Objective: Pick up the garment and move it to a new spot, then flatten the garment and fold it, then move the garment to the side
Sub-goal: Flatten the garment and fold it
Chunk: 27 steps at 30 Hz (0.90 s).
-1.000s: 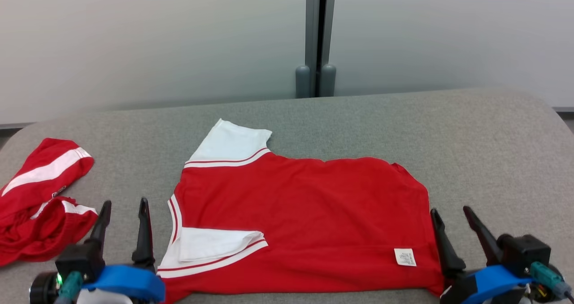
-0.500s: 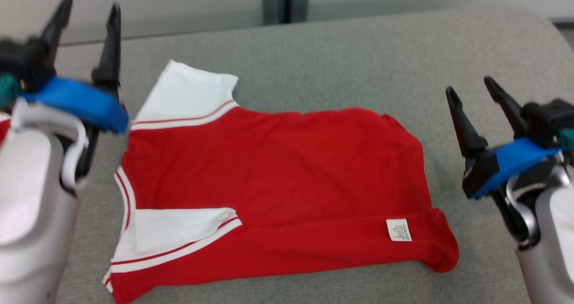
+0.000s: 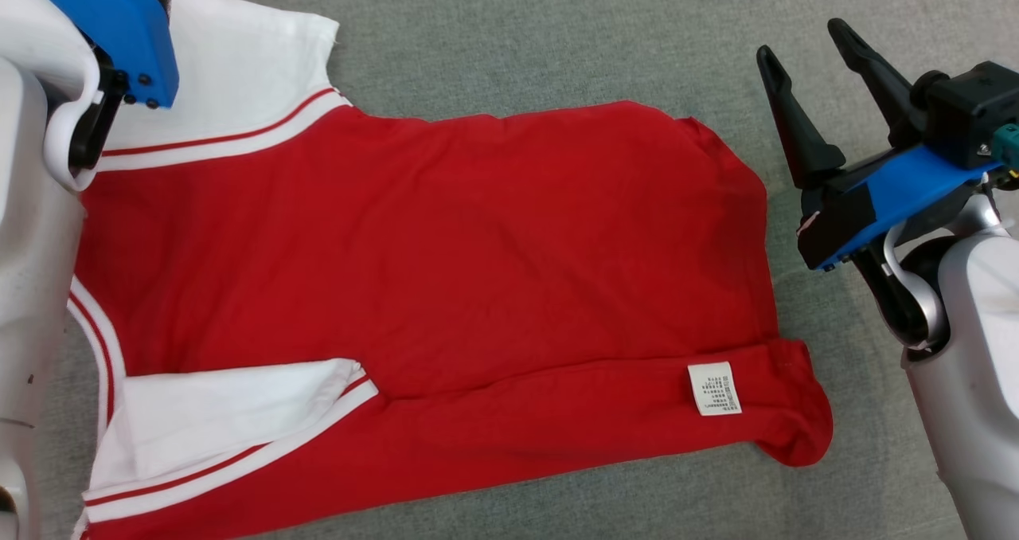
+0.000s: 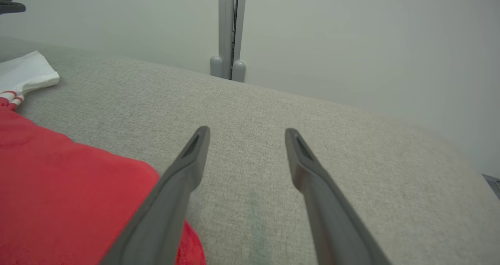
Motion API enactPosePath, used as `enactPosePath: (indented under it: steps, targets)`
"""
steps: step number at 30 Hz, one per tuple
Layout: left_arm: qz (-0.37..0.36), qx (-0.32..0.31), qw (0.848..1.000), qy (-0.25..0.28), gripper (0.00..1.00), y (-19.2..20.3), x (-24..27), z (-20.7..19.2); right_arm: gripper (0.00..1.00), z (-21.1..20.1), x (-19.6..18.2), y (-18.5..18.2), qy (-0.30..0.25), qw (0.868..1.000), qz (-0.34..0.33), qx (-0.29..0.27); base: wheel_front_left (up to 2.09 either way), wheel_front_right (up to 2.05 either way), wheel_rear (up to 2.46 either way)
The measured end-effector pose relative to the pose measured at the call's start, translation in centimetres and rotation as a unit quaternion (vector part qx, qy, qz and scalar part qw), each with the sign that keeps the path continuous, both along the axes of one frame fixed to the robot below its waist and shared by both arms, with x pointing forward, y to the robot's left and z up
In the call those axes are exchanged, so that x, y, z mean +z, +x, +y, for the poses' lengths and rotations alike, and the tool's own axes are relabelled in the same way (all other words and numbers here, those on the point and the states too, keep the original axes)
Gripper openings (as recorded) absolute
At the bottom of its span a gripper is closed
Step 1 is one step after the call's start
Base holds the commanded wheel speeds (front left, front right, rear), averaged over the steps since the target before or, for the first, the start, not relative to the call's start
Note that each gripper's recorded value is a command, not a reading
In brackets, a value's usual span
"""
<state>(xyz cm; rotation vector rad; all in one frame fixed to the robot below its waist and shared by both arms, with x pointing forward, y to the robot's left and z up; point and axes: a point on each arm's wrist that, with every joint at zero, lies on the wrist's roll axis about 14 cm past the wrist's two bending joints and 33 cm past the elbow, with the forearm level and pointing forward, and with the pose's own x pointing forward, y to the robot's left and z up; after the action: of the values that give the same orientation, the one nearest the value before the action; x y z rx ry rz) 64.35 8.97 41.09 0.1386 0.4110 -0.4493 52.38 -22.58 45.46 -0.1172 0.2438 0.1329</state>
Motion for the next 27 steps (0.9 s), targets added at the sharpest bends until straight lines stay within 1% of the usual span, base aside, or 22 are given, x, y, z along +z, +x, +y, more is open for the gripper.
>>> enactPosePath:
  steps: [2,4,10,15,16,17,18,19,20,22,25,27]
  targets:
    - [0.035,-0.005,0.999,0.018,1.00,-0.3,-2.3,0.0,1.00,-0.1,-0.8,0.0,-0.001,1.000,0.005,-0.001,0.00,0.00,0.00]
    - [0.065,-0.011,0.998,0.023,1.00,-0.7,-3.9,-0.2,1.00,-0.1,-1.1,0.1,0.000,1.000,0.006,-0.001,0.00,0.00,0.00]
    - [0.132,-0.007,0.991,0.036,1.00,-2.0,-6.6,0.5,1.00,-0.4,-1.6,0.1,0.001,1.000,0.008,-0.002,0.00,0.00,0.00]
    - [0.179,-0.006,0.984,0.015,1.00,-3.0,-7.6,0.0,1.00,-0.4,-1.6,0.2,0.001,1.000,0.009,0.000,0.00,0.00,0.00]
    - [0.185,-0.005,0.983,0.007,0.96,-3.1,-7.6,-0.1,1.00,-0.3,-1.6,0.3,0.000,1.000,0.009,0.001,0.00,0.00,0.00]
    - [0.188,-0.005,0.982,0.003,0.45,-3.2,-7.5,-0.2,1.00,-0.3,-1.6,0.3,0.000,1.000,0.010,0.002,0.00,0.00,0.00]
    - [0.188,-0.007,0.982,0.003,0.45,-3.2,-7.5,-0.3,1.00,-0.3,-1.6,0.3,-0.001,1.000,0.011,0.002,0.00,0.00,0.00]
    - [0.187,-0.012,0.982,0.008,0.00,-3.3,-7.5,-0.3,1.00,-0.2,-1.7,0.3,-0.001,1.000,0.011,0.004,0.00,0.00,0.00]
    - [0.184,-0.018,0.983,0.014,0.00,-3.4,-7.4,-0.4,1.00,0.0,-1.8,0.2,0.002,1.000,0.017,0.007,0.00,0.00,0.00]
    - [0.170,-0.020,0.985,0.009,0.00,-3.3,-6.8,-0.6,1.00,0.5,-2.2,0.0,0.010,0.999,0.031,0.013,0.00,0.00,0.00]
    - [0.142,-0.020,0.990,0.008,0.00,-2.9,-5.4,-0.4,1.00,0.3,-2.6,-0.4,-0.006,0.998,0.055,0.024,0.00,0.00,0.00]
    - [0.127,-0.023,0.992,0.008,0.00,-2.8,-4.4,-0.4,1.00,0.7,-2.9,-0.8,-0.006,0.997,0.073,0.036,0.00,0.00,0.00]
